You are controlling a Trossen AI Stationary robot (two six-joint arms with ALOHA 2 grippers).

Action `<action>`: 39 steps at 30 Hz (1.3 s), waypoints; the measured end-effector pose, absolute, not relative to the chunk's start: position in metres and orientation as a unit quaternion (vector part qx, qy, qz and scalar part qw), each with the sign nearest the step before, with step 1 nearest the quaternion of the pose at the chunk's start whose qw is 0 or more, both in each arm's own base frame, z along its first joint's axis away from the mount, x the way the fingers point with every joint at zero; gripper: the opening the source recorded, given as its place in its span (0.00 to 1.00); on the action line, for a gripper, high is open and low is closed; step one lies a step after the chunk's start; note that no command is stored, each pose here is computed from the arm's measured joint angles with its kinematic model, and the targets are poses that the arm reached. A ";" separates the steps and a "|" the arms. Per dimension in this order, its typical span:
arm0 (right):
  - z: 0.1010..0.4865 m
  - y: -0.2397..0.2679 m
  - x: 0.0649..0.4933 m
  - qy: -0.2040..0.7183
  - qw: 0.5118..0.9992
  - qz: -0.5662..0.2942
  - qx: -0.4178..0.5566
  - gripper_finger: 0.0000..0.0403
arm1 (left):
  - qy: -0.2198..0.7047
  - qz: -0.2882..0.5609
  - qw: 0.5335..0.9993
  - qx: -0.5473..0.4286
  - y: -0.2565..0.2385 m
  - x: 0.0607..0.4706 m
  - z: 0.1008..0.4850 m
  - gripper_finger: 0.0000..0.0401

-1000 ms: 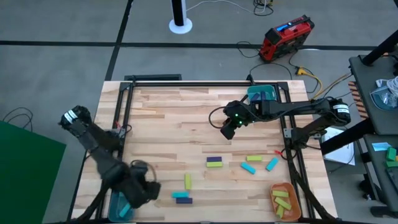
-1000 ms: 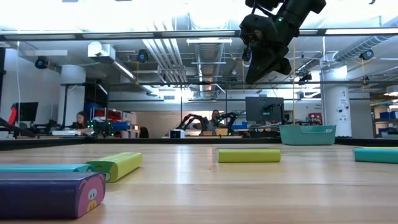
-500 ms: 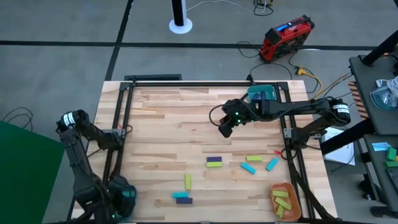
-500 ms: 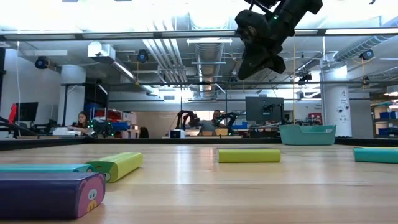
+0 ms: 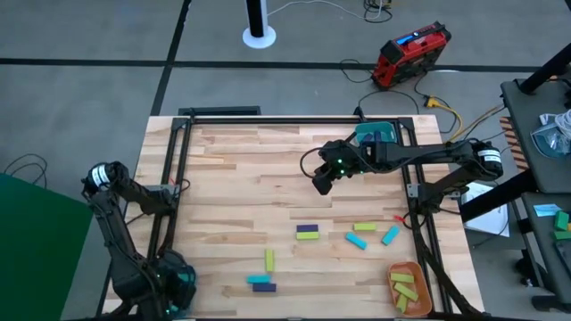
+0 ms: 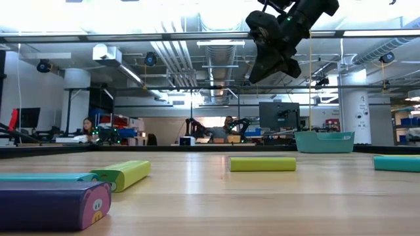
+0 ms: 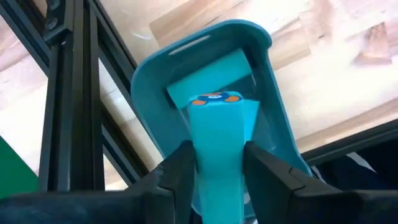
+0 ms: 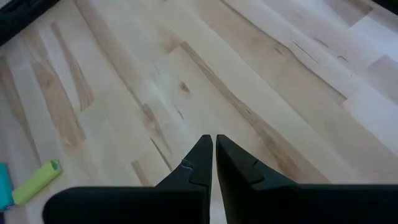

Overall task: Sort blocks
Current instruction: Put the light blue block into the bottom blue bin, then put the violet block into the top blue bin

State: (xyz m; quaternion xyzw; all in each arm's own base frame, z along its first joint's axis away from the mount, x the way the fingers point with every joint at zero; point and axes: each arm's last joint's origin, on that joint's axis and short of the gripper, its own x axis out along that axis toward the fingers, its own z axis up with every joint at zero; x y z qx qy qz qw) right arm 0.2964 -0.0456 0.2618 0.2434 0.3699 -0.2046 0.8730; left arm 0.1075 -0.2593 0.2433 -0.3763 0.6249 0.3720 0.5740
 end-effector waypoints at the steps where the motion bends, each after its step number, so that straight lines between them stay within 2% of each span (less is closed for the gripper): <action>1: 0.262 -0.046 0.296 0.370 0.873 -0.205 0.244 0.03 | 0.625 0.373 0.574 -0.375 -0.259 0.107 0.243 0.30; 8: 0.262 -0.046 0.296 0.369 0.872 -0.205 0.246 0.03 | 0.625 0.372 0.573 -0.376 -0.259 0.107 0.243 0.35; 14: 0.262 -0.046 0.296 0.369 0.872 -0.206 0.248 0.03 | 0.613 0.354 0.583 -0.399 -0.256 0.112 0.258 0.36; 22: 0.262 -0.045 0.296 0.363 0.863 -0.217 0.276 0.03 | 0.538 0.317 0.662 -0.414 -0.226 0.142 0.286 0.35; 32: 0.262 -0.042 0.297 0.367 0.849 -0.188 0.329 0.03 | 0.458 0.326 0.763 -0.318 -0.148 0.189 0.300 0.35; 39: 0.278 -0.037 0.301 0.363 0.853 -0.152 0.343 0.03 | 0.429 0.305 0.800 -0.290 -0.100 0.196 0.303 0.32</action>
